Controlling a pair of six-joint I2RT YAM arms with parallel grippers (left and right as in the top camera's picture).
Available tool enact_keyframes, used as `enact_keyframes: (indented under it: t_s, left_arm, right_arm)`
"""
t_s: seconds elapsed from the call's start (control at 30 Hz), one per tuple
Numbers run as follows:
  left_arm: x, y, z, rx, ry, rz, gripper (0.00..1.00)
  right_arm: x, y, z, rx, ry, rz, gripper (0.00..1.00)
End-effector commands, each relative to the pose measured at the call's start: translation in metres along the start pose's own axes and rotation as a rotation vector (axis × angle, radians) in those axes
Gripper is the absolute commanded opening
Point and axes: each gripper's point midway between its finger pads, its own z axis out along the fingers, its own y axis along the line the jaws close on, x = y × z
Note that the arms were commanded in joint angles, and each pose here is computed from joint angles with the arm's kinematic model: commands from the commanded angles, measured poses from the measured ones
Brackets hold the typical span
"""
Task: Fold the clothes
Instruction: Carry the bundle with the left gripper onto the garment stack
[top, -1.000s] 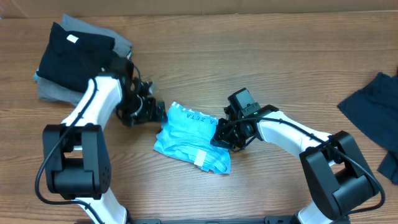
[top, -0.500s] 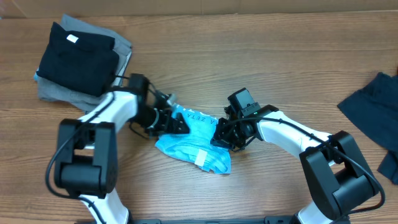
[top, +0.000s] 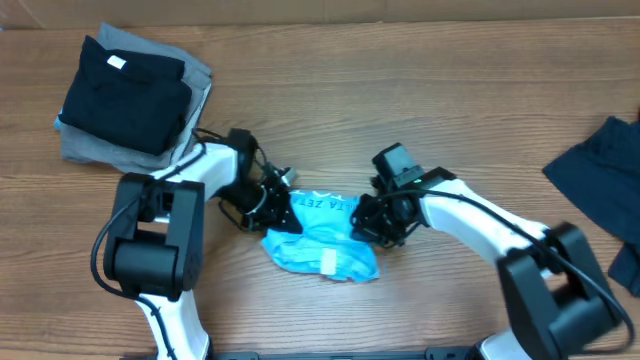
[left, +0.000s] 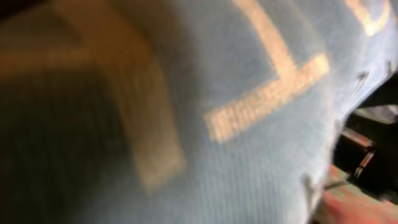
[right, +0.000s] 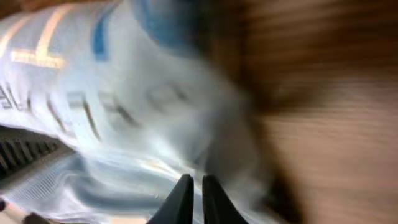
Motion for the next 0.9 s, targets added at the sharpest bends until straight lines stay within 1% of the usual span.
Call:
enact_keyframes:
  t_s: [0.0, 0.07, 0.17, 0.2, 0.23, 0.3, 0.43, 0.47, 0.5, 0.53, 0.6, 0.63, 0.7, 0.73, 0.77, 0.8, 0.83, 0.87]
  left_arm:
    - [-0.029, -0.007, -0.055, 0.002, -0.108, 0.059, 0.04]
    - [-0.04, -0.023, -0.094, 0.009, -0.182, 0.089, 0.04]
    - [-0.059, -0.045, -0.161, -0.011, -0.333, 0.14, 0.04]
    - [-0.069, -0.052, -0.199, -0.03, -0.434, 0.154, 0.04]
    - [-0.077, -0.052, -0.227, -0.056, -0.514, 0.159, 0.04]
    - [-0.09, -0.044, -0.269, -0.116, -0.644, 0.147, 0.04]
    - [-0.111, -0.014, -0.335, -0.167, -0.876, 0.095, 0.04]
    - [-0.115, -0.002, -0.347, -0.18, -0.917, 0.071, 0.04]
    - [-0.119, 0.024, -0.368, -0.212, -0.982, 0.027, 0.04]
    - [-0.12, 0.036, -0.375, -0.234, -1.005, 0.007, 0.04]
    - [-0.12, 0.069, -0.387, -0.277, -1.04, -0.079, 0.04]
    - [-0.116, 0.1, -0.39, -0.281, -1.042, -0.177, 0.04]
    - [-0.109, 0.125, -0.385, -0.271, -1.02, -0.258, 0.06]
    - [-0.104, 0.138, -0.383, -0.274, -1.007, -0.305, 0.17]
    - [-0.098, 0.154, -0.382, -0.279, -0.999, -0.37, 0.43]
    - [-0.094, 0.165, -0.381, -0.279, -0.992, -0.42, 0.88]
    - [-0.088, 0.175, -0.38, -0.282, -0.986, -0.456, 1.0]
    - [-0.082, 0.182, -0.38, -0.281, -0.98, -0.482, 1.0]
  right_arm:
    - [-0.027, 0.02, -0.062, -0.018, -0.209, -0.103, 0.11]
    - [-0.031, 0.022, -0.084, -0.017, -0.268, -0.115, 0.11]
    - [-0.034, 0.027, -0.108, -0.046, -0.33, -0.125, 0.13]
    - [-0.035, 0.028, -0.116, -0.056, -0.355, -0.127, 0.13]
    - [-0.036, 0.028, -0.118, -0.056, -0.365, -0.126, 0.13]
    - [-0.035, 0.027, -0.118, -0.055, -0.363, -0.125, 0.13]
    - [-0.03, 0.022, -0.116, -0.037, -0.341, -0.113, 0.13]
    - [-0.029, 0.021, -0.115, -0.032, -0.335, -0.109, 0.13]
    - [-0.027, 0.018, -0.115, -0.024, -0.325, -0.103, 0.13]
    - [-0.026, 0.017, -0.114, -0.02, -0.319, -0.099, 0.13]
    - [-0.023, 0.014, -0.113, -0.01, -0.308, -0.093, 0.13]
    - [-0.021, 0.012, -0.112, -0.002, -0.297, -0.086, 0.13]
    - [-0.019, 0.01, -0.112, 0.005, -0.288, -0.081, 0.13]
    - [-0.018, 0.009, -0.112, 0.008, -0.285, -0.079, 0.13]
    - [-0.018, 0.009, -0.112, 0.008, -0.285, -0.079, 0.13]
    - [-0.018, 0.009, -0.112, 0.008, -0.285, -0.079, 0.13]
    - [-0.018, 0.009, -0.112, 0.008, -0.285, -0.079, 0.13]
    - [-0.018, 0.009, -0.112, 0.008, -0.285, -0.079, 0.13]
